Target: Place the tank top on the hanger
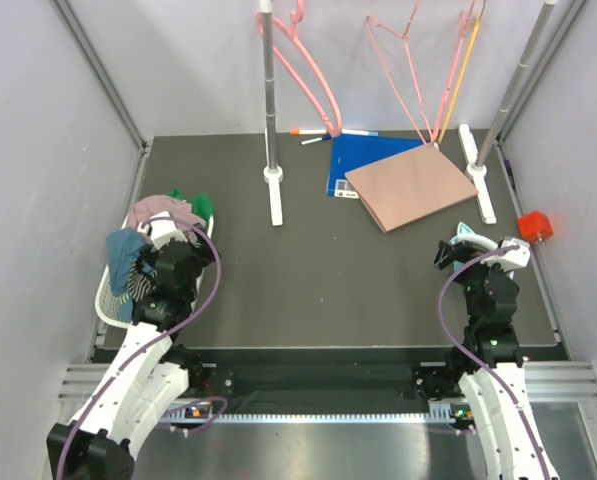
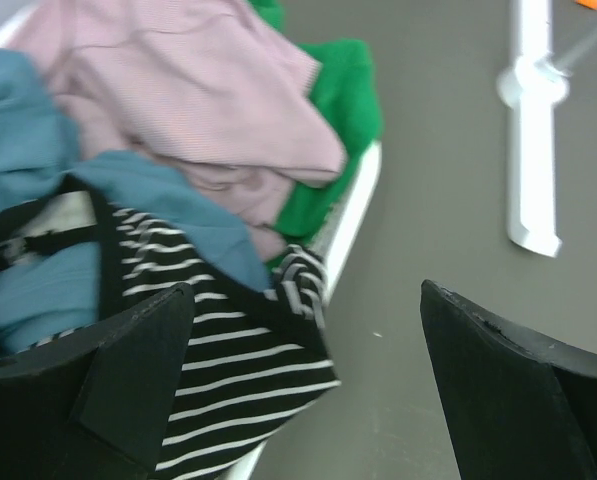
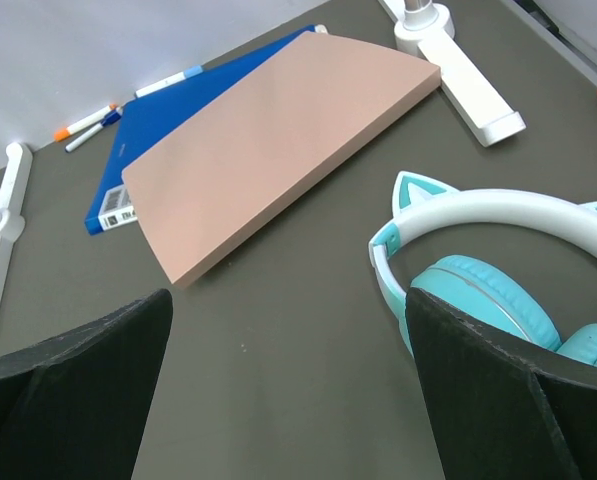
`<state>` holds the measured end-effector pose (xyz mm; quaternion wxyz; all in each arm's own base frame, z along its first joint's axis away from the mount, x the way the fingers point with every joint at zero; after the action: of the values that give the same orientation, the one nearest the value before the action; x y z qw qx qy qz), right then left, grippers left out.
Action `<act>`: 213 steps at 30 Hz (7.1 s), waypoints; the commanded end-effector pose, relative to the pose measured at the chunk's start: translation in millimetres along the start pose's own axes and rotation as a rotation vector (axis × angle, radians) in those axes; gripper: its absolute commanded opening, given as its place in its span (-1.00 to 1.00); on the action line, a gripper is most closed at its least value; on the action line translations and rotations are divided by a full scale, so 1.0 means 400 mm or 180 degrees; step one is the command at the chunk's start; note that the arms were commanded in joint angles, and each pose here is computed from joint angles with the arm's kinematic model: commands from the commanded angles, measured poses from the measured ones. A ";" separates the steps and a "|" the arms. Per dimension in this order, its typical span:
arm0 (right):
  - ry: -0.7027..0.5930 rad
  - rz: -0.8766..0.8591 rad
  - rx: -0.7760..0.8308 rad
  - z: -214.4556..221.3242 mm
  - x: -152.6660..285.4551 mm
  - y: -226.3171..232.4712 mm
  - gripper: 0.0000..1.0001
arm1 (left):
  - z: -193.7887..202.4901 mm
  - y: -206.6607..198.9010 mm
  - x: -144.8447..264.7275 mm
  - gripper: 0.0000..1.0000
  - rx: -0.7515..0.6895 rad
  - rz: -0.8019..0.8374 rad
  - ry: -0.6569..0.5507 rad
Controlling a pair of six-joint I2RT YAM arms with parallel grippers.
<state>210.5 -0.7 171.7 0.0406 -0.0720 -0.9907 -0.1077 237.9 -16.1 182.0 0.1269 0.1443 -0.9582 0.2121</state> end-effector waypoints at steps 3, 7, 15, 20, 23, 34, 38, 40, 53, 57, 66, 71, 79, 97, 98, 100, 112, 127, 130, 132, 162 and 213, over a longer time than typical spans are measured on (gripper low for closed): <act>-0.0121 0.0064 -0.0084 -0.044 -0.007 0.002 0.99 | -0.078 0.057 0.019 0.98 0.0050 -0.0850 -0.0279; -0.0098 0.0114 -0.0095 -0.044 -0.011 -0.002 0.99 | -0.084 0.087 0.022 0.98 0.0006 -0.1175 -0.0358; -0.0081 0.0143 -0.0106 -0.042 -0.006 -0.005 0.99 | -0.042 0.129 0.003 0.98 -0.0029 -0.1574 -0.0324; -0.0103 0.0153 -0.0099 -0.049 -0.001 -0.006 0.99 | -0.014 0.146 -0.009 0.98 0.0016 -0.1618 -0.0234; -0.0100 0.0164 -0.0094 -0.051 0.002 -0.007 0.99 | 0.008 0.158 -0.016 0.93 0.0021 -0.1607 -0.0161; -0.0097 0.0170 -0.0098 -0.049 0.004 -0.008 0.99 | 0.000 0.123 -0.025 -1.00 0.0082 -0.1173 -0.0092; -0.0103 0.0153 -0.0104 -0.050 0.002 -0.006 0.99 | -0.042 0.061 -0.010 -1.00 0.0165 -0.0691 -0.0046; -0.0085 0.0163 -0.0092 -0.050 0.000 -0.007 0.99 | -0.091 0.020 0.003 -1.00 0.0240 -0.0428 -0.0133; -0.0009 0.0136 -0.0071 -0.041 -0.008 -0.003 0.99 | -0.332 -0.183 0.036 -1.00 0.0121 0.0355 -0.0354; 0.0045 0.0078 -0.0076 -0.031 -0.017 0.003 0.99 | -0.308 -0.133 0.028 -1.00 0.0082 0.0013 -0.0406; 0.0149 0.0018 -0.0071 -0.015 -0.025 0.009 0.99 | -0.253 0.033 0.047 -0.99 0.0474 -0.0997 -0.0992; 0.0151 0.0009 -0.0071 -0.015 -0.025 0.010 0.99 | -0.165 0.060 0.032 -0.30 0.0507 -0.0994 -0.0732; 0.0165 -0.0048 -0.0072 -0.014 -0.025 0.016 0.99 | -0.118 0.056 0.047 0.75 0.0472 -0.0869 -0.0324; 0.0241 -0.0136 -0.0060 -0.009 -0.037 0.027 0.99 | -0.173 -0.001 0.114 0.75 0.0479 -0.0314 -0.0177; 0.0245 -0.0130 -0.0059 -0.008 -0.037 0.026 0.99 | -0.173 -0.004 0.113 0.73 0.0453 -0.0303 -0.0142; 0.0246 -0.0135 -0.0059 -0.007 -0.039 0.026 1.00 | -0.172 -0.011 0.118 0.66 0.0407 -0.0259 -0.0051; 0.0289 -0.0170 -0.0043 -0.006 -0.040 0.030 0.99 | -0.150 0.018 0.117 0.37 0.0303 -0.0551 0.0107; 0.0299 -0.0193 -0.0034 -0.007 -0.040 0.033 0.99 | -0.329 -0.122 0.120 -1.00 0.0429 0.0142 -0.0288; 0.0307 -0.0206 -0.0034 -0.008 -0.040 0.034 0.99 | -0.462 -0.179 0.138 -1.00 0.0445 0.0238 -0.0598; 0.0318 -0.0209 -0.0038 -0.005 -0.040 0.035 0.99 | -0.560 -0.215 0.154 -1.00 0.0435 0.0286 -0.0854; 0.0433 -0.0272 -0.0020 0.006 -0.053 0.042 0.99 | -0.882 -0.588 0.345 -1.00 0.0375 0.3085 -0.1407; 0.0636 -0.1954 -0.0147 0.016 0.001 0.278 0.85 | 0.346 -0.580 0.200 0.91 -0.0668 0.2576 0.1526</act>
<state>220.3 77.2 151.1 0.1570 0.1717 -0.9633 -0.1342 201.1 -280.0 160.8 0.2836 -0.3135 -0.8928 0.1556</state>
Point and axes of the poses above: each gripper's point midway between its finger pads, its own x axis back along the fingers, its own y axis along the line the jaws close on, z = x × y, the point moved 5 cm from there along x, back along the fingers, and after that the axes turned 10 degrees about x, right-handed, at the moved point
